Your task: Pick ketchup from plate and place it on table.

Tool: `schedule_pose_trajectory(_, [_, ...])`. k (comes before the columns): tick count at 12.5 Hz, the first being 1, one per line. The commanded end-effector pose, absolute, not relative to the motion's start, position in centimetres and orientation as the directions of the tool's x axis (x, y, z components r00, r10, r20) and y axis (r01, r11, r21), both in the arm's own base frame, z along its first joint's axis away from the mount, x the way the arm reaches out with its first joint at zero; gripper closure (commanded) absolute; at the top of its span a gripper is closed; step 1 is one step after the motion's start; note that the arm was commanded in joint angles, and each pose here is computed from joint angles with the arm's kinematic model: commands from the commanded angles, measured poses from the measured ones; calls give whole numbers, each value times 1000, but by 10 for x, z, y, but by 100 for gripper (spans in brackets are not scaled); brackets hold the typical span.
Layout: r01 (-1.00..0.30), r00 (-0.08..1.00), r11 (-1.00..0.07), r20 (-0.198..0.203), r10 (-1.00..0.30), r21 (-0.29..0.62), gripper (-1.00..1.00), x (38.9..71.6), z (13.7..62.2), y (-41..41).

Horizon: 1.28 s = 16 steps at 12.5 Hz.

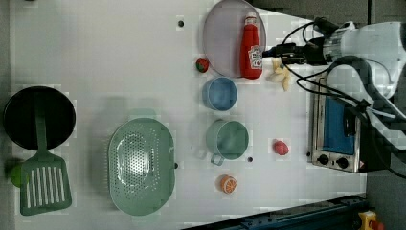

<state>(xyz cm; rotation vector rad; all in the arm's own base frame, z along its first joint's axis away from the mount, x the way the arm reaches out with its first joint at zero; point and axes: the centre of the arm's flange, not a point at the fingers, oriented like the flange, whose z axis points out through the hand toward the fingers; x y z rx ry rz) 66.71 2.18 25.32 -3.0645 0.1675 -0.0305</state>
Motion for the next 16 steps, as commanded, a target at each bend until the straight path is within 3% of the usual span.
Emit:
schedule_pose_trajectory(1, [-27, 999, -997, 42, -31, -77, -100, 671, 234, 38])
schedule_pose_trajectory(5, [-22, 996, -997, 83, -28, -74, -100, 674, 190, 37])
schedule_pose_trajectory(10, [-24, 995, -996, 92, -32, -80, -100, 675, 154, 40])
schedule_pose_trajectory(11, [-23, 995, -996, 96, -31, -82, -90, 676, 154, 41])
schedule_pose_trajectory(13, [-24, 993, -996, 110, -33, -82, -41, 680, 160, 40])
schedule_pose_trajectory(14, [-23, 992, -996, 125, -33, -84, -27, 684, 169, 41])
schedule_pose_trajectory(16, [-22, 987, -996, 159, -35, -85, -26, 690, 192, 40])
